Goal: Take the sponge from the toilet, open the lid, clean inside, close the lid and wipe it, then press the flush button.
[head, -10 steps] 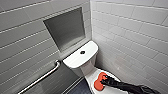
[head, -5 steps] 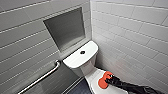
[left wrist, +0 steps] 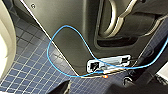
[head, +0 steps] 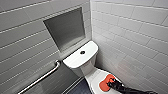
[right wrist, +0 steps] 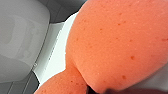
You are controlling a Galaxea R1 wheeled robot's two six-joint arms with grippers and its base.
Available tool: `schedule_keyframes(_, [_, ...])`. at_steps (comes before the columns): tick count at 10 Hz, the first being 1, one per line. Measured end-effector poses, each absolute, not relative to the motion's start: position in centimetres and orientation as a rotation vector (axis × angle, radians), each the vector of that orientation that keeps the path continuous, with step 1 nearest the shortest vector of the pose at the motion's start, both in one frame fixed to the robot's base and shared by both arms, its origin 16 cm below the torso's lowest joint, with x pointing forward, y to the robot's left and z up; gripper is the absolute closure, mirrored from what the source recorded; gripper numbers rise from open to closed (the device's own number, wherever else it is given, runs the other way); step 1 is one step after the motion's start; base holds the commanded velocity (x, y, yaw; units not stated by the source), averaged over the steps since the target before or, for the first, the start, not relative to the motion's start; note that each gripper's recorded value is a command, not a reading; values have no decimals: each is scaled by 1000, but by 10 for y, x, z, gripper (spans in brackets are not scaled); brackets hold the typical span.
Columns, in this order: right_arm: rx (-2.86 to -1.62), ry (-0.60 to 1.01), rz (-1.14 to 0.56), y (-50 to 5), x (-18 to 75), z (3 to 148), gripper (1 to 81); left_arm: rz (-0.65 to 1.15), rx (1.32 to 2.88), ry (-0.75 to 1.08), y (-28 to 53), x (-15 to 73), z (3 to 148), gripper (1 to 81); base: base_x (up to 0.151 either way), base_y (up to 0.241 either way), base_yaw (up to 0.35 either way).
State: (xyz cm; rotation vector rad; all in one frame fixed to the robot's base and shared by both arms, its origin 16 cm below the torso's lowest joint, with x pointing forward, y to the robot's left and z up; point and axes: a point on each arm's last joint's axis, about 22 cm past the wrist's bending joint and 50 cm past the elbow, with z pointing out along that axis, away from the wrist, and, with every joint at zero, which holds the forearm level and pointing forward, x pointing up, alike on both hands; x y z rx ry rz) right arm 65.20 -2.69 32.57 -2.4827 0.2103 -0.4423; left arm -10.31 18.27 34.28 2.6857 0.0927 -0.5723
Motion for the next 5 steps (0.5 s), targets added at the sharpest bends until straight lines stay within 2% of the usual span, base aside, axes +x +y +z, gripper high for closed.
schedule_keyframes(5, [-2381, 192, -304, -46, 587, 346, 811, -574, 2676, 96, 176, -105, 344, 10, 0, 0, 0])
